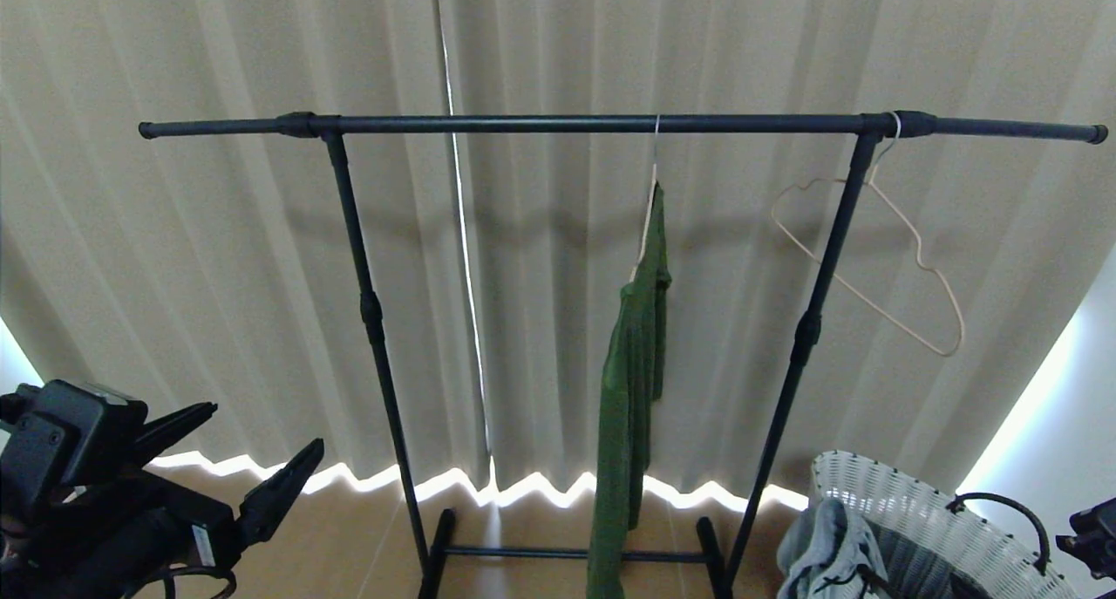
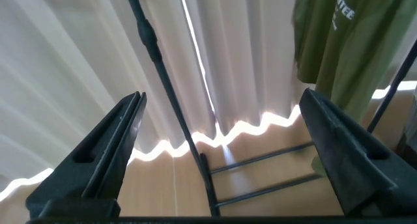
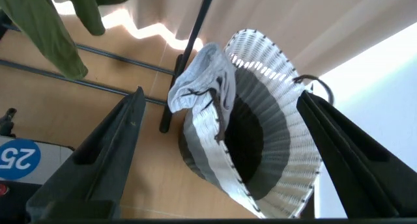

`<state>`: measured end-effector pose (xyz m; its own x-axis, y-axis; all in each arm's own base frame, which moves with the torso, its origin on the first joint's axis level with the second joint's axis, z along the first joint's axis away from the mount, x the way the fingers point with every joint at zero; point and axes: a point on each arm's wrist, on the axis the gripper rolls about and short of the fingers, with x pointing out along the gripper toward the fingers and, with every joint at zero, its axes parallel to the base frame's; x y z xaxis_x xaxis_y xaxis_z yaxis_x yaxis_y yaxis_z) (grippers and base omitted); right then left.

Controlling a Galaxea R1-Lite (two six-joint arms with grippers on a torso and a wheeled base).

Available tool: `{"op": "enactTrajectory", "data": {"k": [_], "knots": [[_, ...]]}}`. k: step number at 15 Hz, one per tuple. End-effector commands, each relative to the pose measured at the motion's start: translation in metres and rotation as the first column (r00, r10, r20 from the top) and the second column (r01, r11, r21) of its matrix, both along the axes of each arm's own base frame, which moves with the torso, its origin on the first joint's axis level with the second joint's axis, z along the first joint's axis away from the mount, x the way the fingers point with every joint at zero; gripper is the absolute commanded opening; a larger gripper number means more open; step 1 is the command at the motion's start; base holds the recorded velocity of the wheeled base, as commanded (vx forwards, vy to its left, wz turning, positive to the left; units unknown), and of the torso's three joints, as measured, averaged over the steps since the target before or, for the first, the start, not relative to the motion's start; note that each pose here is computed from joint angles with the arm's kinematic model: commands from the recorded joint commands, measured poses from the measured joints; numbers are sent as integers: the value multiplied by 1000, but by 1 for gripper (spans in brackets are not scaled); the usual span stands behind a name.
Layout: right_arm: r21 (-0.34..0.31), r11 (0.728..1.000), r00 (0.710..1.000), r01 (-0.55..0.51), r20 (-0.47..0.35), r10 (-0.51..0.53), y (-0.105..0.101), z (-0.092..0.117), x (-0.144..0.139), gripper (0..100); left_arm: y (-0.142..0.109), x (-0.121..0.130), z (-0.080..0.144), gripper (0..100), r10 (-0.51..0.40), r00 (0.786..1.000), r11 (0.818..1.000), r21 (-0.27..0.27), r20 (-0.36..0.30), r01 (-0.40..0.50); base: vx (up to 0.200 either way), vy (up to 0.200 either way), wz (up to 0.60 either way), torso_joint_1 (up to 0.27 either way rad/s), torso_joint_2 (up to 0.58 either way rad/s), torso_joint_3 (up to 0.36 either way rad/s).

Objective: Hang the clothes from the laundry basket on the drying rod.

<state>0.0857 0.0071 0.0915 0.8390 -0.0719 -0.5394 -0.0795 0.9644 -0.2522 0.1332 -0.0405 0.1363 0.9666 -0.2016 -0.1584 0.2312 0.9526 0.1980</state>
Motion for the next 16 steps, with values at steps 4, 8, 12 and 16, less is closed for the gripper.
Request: {"op": "enactTrajectory", "data": {"k": [4,8,12,16], "knots": [[-2,1000,1000,-3,-4,3,0,-2,-1,100,2,-6,-3,100,-4,1000,1000,27,1,4,0,0,0,-205,486,283],[-2,1000,1000,-1,-6,1,0,-2,-1,100,3,-9,-3,100,-6,1000,1000,25,12,6,0,0,0,-185,471,286],[-2,1000,1000,-3,0,3,0,-1,-2,100,3,-10,-1,100,-8,1000,1000,23,24,7,0,0,0,-162,456,300],[-2,1000,1000,0,2,0,0,-1,-2,100,4,-14,-2,100,-10,999,999,35,31,9,0,0,0,-122,434,300]]}}
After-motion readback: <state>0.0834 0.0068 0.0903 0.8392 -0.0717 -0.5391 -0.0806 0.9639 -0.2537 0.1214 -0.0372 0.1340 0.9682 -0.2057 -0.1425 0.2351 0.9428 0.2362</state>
